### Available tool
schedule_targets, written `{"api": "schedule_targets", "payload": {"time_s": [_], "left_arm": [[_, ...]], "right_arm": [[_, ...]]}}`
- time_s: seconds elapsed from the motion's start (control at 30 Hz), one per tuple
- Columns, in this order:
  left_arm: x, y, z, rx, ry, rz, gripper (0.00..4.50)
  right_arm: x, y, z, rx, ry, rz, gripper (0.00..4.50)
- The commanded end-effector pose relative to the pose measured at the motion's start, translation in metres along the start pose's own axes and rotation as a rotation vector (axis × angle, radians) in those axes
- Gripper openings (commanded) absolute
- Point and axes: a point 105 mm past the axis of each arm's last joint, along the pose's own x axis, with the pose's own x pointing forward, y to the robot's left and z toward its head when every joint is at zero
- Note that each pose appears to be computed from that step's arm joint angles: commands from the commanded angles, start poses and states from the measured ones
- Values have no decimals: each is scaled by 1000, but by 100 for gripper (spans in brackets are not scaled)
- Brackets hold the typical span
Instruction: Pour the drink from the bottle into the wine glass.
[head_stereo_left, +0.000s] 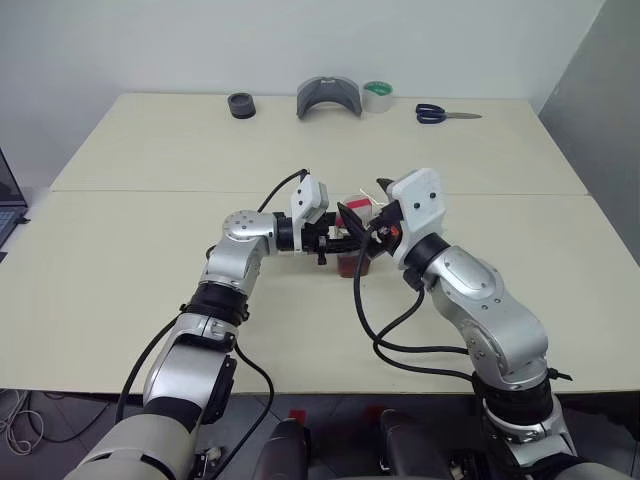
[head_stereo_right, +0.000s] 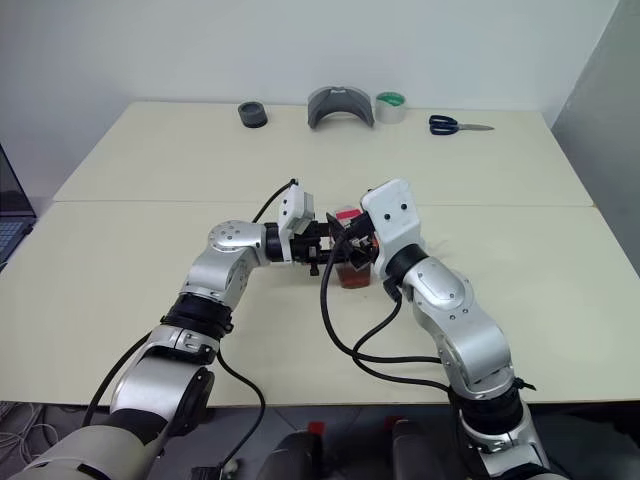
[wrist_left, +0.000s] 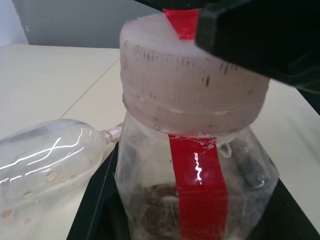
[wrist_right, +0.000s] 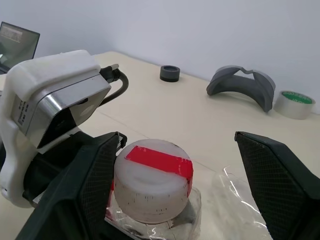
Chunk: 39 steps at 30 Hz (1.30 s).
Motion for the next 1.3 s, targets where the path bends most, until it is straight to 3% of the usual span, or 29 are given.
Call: {"api": "schedule_targets", "payload": {"time_s": [0.03, 0.23, 0.33, 0.47, 0.5, 0.67, 0.87, 0.97, 1.17, 1.3], "left_arm": [[2, 3, 20, 75, -38, -2, 181], [1, 3, 20, 78, -34, 1, 181], [1, 3, 20, 79, -33, 0, 181], [1, 3, 20, 83, -29, -1, 181], [1, 3, 20, 84, -28, -2, 180], [0, 2, 20, 87, -25, -6, 180], [-1, 0, 19, 100, -3, -41, 180], [-3, 2, 20, 110, 5, -49, 180], [-3, 3, 22, 119, -1, -40, 180], [-4, 1, 21, 116, -4, -39, 179]], "right_arm": [[0, 6, 7, -13, -19, 26, 393], [2, 11, 6, -15, -10, 49, 393], [4, 8, 6, -15, -12, 32, 328], [5, 6, 6, -18, -14, 18, 189], [5, 6, 6, -20, -14, 17, 187], [7, 7, 8, -1, -21, 55, 187], [1, 8, -4, -136, -4, 552, 187], [5, -7, -7, -138, 61, 687, 187], [15, -24, 5, -48, 33, 633, 187], [9, -26, 8, -39, 26, 608, 328]]}}
